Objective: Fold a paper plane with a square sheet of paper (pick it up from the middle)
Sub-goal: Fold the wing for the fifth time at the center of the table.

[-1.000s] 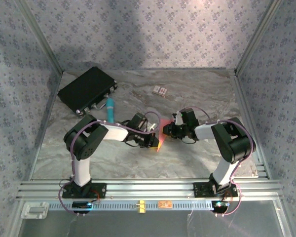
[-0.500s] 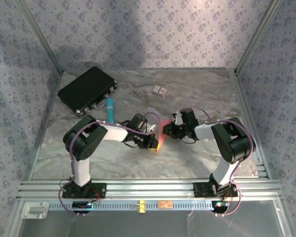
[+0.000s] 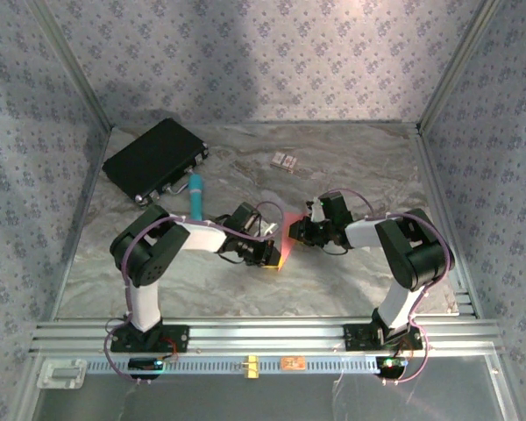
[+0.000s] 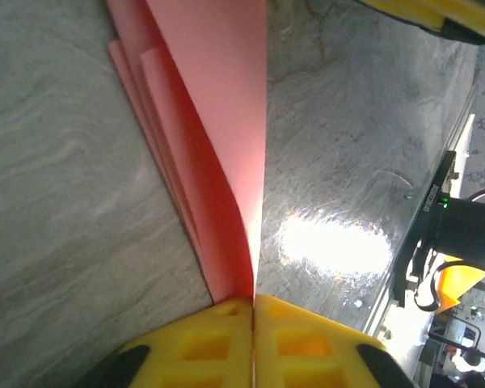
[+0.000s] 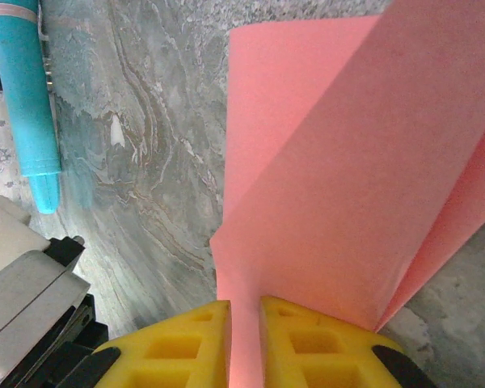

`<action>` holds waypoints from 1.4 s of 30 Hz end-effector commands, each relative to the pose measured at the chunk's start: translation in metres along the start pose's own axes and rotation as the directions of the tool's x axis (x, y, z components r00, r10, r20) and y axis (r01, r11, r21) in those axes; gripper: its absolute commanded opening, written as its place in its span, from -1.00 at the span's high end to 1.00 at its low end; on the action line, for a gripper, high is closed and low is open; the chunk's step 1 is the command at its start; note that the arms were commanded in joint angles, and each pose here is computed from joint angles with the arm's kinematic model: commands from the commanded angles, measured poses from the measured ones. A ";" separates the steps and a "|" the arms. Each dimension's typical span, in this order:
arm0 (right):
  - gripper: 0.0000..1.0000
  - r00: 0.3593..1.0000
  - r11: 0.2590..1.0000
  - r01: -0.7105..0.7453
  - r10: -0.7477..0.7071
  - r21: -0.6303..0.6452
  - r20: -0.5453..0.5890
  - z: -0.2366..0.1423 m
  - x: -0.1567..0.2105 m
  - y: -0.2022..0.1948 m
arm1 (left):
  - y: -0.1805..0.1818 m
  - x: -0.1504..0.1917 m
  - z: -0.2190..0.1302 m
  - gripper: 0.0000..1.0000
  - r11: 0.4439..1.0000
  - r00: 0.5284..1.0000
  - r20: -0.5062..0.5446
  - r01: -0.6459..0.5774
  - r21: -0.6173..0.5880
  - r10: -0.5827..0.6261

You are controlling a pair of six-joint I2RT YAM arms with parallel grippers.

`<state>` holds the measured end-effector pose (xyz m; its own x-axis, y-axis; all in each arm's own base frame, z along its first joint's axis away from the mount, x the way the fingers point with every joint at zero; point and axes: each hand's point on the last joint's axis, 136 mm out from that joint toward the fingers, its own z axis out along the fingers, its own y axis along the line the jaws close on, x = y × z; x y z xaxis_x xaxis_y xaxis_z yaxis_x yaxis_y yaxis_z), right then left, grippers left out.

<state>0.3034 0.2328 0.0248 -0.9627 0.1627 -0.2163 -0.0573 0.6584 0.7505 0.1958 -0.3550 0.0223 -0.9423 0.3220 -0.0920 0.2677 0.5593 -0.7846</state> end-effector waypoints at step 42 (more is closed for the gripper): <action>0.63 0.996 0.983 -0.070 0.078 0.167 -0.038 0.008 0.024 -0.040 | -0.044 -0.045 -0.008 0.91 1.000 0.994 0.108 -0.018 -0.009 0.019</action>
<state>0.3034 0.2335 0.0244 -0.9607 0.1661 -0.2225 -0.0557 0.6697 0.7406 0.2266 -0.3839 0.0727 -0.9486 0.2452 -0.2001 0.3057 0.5465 -0.7796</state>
